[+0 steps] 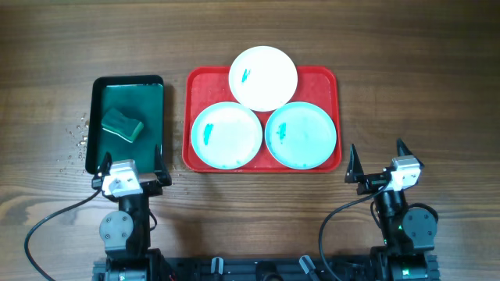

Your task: Clean dirty plates on tray and stack at the side

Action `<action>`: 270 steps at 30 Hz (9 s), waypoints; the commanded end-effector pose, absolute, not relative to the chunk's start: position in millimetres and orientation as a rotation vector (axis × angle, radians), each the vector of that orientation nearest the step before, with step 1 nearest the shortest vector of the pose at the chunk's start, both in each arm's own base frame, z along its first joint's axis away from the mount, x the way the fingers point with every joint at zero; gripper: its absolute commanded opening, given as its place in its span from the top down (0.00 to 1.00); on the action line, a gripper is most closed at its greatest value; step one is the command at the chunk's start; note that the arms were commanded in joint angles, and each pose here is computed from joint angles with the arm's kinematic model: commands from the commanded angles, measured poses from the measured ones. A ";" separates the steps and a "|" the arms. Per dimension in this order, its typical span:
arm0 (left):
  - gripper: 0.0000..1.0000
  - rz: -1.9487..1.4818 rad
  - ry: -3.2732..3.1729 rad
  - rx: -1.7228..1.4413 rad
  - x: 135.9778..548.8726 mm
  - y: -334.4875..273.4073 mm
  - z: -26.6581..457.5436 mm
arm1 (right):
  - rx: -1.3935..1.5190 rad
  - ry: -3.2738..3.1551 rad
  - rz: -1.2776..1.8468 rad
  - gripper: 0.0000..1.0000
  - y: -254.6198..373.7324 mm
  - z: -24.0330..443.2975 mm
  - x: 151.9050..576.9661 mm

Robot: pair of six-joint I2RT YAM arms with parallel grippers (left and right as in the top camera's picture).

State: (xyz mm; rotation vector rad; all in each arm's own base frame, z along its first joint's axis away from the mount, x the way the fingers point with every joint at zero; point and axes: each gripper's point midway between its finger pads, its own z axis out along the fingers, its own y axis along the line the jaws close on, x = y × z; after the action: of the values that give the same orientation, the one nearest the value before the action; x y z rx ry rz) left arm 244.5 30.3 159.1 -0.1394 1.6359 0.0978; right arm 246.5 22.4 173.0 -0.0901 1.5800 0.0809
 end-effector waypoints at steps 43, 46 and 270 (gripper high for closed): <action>0.00 0.107 1.634 -0.124 244.5 29.1 158.7 | -0.112 1.578 0.072 0.00 25.0 172.4 246.3; 0.00 0.107 1.634 -0.124 244.5 29.1 158.7 | -0.112 1.578 0.072 0.00 25.0 172.4 246.3; 0.00 -0.209 2.795 -1.649 353.6 69.5 -32.1 | -0.112 1.578 0.072 0.00 25.0 172.4 246.3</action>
State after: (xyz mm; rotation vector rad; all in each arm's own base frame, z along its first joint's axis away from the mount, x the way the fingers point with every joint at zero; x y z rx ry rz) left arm 380.3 88.5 -1.7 -1.5654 2.6786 -0.1806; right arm 246.4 25.2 172.4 -0.1053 1.5818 0.0834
